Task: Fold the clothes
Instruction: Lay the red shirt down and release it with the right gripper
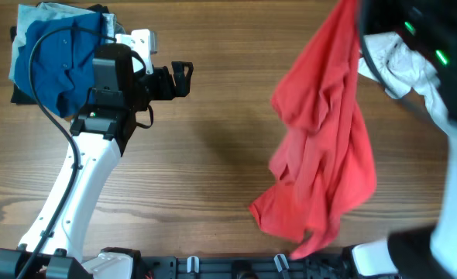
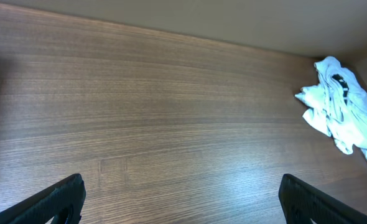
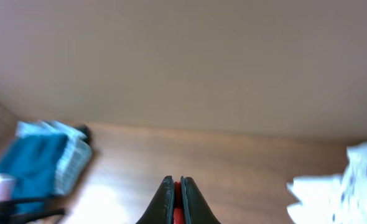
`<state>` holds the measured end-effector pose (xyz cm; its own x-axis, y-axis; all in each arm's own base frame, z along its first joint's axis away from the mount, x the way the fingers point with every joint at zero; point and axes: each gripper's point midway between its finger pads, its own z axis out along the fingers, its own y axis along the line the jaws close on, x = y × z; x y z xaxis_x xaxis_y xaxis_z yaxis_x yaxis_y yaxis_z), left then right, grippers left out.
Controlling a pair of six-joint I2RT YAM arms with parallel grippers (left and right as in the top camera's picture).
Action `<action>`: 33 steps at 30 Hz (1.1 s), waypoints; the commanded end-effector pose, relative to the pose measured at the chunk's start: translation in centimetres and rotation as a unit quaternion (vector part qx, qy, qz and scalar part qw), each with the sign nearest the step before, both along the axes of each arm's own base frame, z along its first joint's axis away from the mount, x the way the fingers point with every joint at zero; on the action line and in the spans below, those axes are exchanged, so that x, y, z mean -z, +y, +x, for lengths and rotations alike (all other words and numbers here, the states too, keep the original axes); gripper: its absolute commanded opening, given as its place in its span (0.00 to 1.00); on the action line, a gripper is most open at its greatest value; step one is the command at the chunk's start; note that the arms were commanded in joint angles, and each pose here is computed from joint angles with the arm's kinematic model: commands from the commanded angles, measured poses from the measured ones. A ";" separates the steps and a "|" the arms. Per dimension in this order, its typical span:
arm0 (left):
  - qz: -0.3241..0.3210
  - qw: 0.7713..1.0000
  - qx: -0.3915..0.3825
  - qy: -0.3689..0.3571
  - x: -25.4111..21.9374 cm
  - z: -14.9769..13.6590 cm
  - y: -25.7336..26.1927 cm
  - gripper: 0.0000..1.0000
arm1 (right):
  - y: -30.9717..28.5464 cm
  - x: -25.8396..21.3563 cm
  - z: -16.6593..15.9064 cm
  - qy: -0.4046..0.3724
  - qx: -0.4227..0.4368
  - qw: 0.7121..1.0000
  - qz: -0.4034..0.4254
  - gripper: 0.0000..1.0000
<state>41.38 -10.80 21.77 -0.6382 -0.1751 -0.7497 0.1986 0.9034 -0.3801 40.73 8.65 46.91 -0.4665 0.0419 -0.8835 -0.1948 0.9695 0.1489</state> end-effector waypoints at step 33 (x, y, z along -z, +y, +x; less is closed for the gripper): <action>0.055 0.995 0.086 -0.008 1.7 -0.4 -4.6 1.00 | -10.6 18.3 19.0 0.104 0.048 0.985 0.132 1.00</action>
